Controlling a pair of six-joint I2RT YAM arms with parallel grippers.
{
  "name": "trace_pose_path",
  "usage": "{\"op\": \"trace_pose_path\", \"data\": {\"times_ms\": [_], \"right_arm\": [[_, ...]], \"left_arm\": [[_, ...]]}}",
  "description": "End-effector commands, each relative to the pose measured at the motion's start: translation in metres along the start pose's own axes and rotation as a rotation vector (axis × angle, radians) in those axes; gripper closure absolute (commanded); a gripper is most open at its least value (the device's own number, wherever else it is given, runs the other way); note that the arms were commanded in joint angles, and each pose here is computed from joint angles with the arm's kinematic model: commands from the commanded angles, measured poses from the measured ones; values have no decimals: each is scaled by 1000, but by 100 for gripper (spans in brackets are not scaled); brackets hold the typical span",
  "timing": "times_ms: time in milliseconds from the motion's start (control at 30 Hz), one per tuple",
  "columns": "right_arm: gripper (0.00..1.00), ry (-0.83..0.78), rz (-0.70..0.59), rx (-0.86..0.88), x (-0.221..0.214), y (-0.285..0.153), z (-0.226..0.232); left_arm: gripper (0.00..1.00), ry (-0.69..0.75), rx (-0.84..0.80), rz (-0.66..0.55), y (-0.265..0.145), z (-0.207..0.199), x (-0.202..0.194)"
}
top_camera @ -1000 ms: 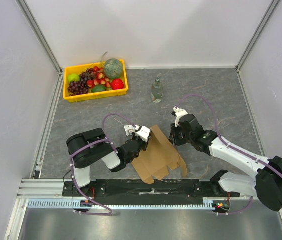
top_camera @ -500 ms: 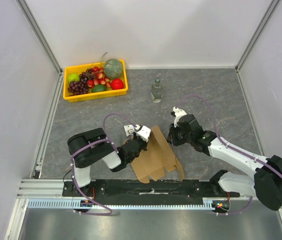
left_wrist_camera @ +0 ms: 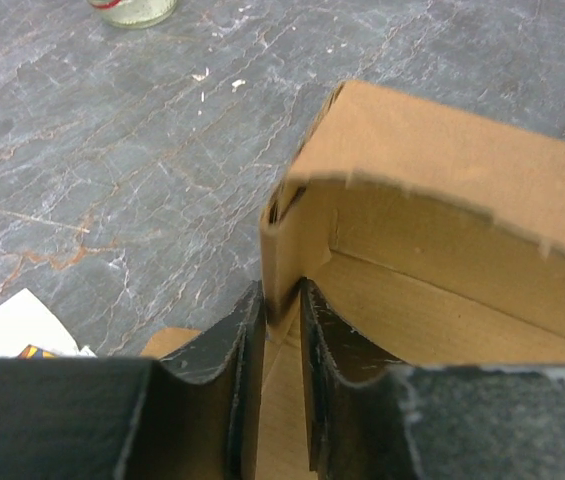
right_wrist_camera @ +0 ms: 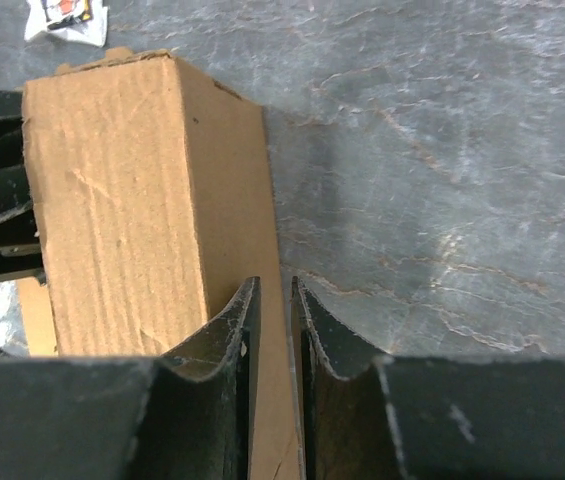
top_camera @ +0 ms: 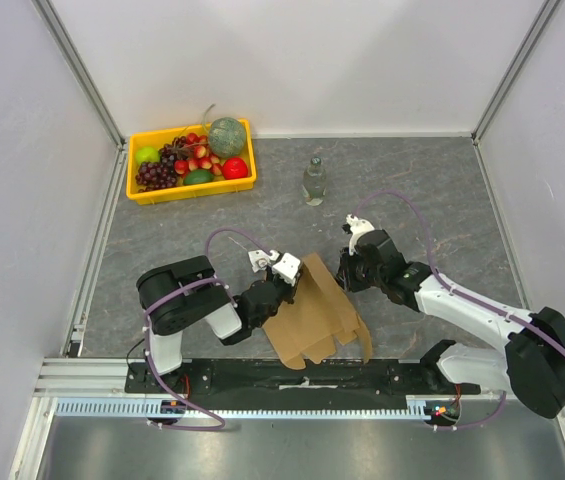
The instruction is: Fold the paper box
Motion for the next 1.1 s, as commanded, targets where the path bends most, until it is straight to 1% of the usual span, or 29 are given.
{"op": "trace_pose_path", "data": {"times_ms": [0, 167, 300, 367, 467, 567, 633, 1067], "right_arm": [[74, -47, -115, -80, 36, -5, -2], [74, -92, -196, -120, 66, -7, 0], [74, -118, -271, -72, 86, -8, 11], [74, -118, -282, -41, 89, -6, 16], [76, -118, -266, 23, 85, -1, 24], [78, -122, -278, 149, 81, 0, 40], [78, -119, -276, 181, 77, 1, 42], [81, -122, -209, 251, 59, 12, 47]], "left_arm": [[71, -90, 12, -96, -4, 1, 22], [65, -93, 10, -96, -3, 1, 21], [65, -95, 13, -103, -4, 2, 22], [65, -92, 16, -100, -4, 3, 21], [65, -96, 16, -104, -3, 2, 22], [65, -97, 14, -104, -3, 2, 21], [66, -98, 13, -106, -3, 1, 21], [67, -102, 8, -104, 0, 0, 20]]}}
Point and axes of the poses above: each gripper's point midway between its finger pads, its own y axis out along the fingers, its own z axis along the line the jaws close on, x = y × z, the point moved 4 cm from there along -y, back along the fingers, and after that the axes turned 2 degrees about y, right-handed, at the moved point
